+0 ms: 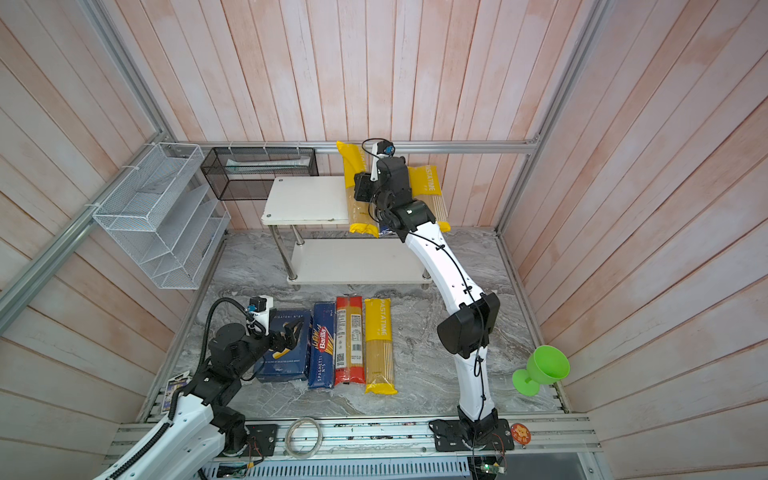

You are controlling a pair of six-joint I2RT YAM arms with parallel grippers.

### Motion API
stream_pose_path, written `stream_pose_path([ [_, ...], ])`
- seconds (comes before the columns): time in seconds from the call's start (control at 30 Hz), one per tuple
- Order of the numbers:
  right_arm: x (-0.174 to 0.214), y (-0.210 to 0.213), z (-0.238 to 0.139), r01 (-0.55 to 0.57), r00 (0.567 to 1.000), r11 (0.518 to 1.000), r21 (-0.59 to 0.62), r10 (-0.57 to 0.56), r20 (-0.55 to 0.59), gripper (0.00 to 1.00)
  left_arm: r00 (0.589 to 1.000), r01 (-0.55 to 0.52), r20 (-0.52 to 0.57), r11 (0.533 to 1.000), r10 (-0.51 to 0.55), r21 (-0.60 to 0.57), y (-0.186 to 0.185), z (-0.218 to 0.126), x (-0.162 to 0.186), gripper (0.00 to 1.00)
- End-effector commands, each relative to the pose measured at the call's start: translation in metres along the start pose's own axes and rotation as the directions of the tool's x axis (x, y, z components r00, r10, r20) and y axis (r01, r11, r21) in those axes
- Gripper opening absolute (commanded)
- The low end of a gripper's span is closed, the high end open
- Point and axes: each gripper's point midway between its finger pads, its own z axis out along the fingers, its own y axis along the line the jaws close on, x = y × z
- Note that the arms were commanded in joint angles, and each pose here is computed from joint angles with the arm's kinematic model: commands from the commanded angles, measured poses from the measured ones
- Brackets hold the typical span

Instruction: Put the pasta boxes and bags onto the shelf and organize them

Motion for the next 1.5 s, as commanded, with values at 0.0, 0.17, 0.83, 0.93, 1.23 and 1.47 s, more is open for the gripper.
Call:
stream_pose_path([
  [0.0, -0.030, 0.007, -0.005, -0.009, 0.994, 0.999, -0.035, 0.013, 0.109, 0.31, 1.000, -0.013, 0.014, 1.000, 0.013, 0.007, -0.002, -0.002, -0.003, 1.00],
  [0.17, -0.033, 0.006, -0.006, -0.010, 0.993, 1.000, -0.029, 0.014, 0.119, 0.36, 1.000, -0.014, 0.013, 1.000, 0.014, 0.009, -0.002, -0.001, -0.003, 1.00],
  [0.83, 0.009, 0.080, -0.161, 0.250, 0.968, 0.946, -0.208, -0.246, 0.044, 0.38, 1.000, -0.014, 0.013, 1.000, 0.014, 0.008, -0.002, -0.001, -0.003, 0.99],
  [0.93, 0.030, 0.069, -0.194, 0.215, 0.977, 0.947, -0.238, -0.207, 0.059, 0.38, 1.000, -0.013, 0.011, 1.000, 0.013, 0.006, -0.002, -0.001, -0.002, 1.00],
  [1.23, 0.099, 0.067, -0.219, 0.277, 0.948, 0.876, -0.394, -0.317, -0.038, 0.39, 1.000, -0.012, 0.010, 1.000, 0.012, 0.004, -0.001, -0.001, -0.003, 1.00],
  [1.47, 0.109, 0.071, -0.206, 0.312, 0.932, 0.849, -0.426, -0.362, -0.038, 0.39, 1.000, -0.012, 0.010, 1.000, 0.012, 0.005, -0.002, -0.001, -0.002, 1.00],
])
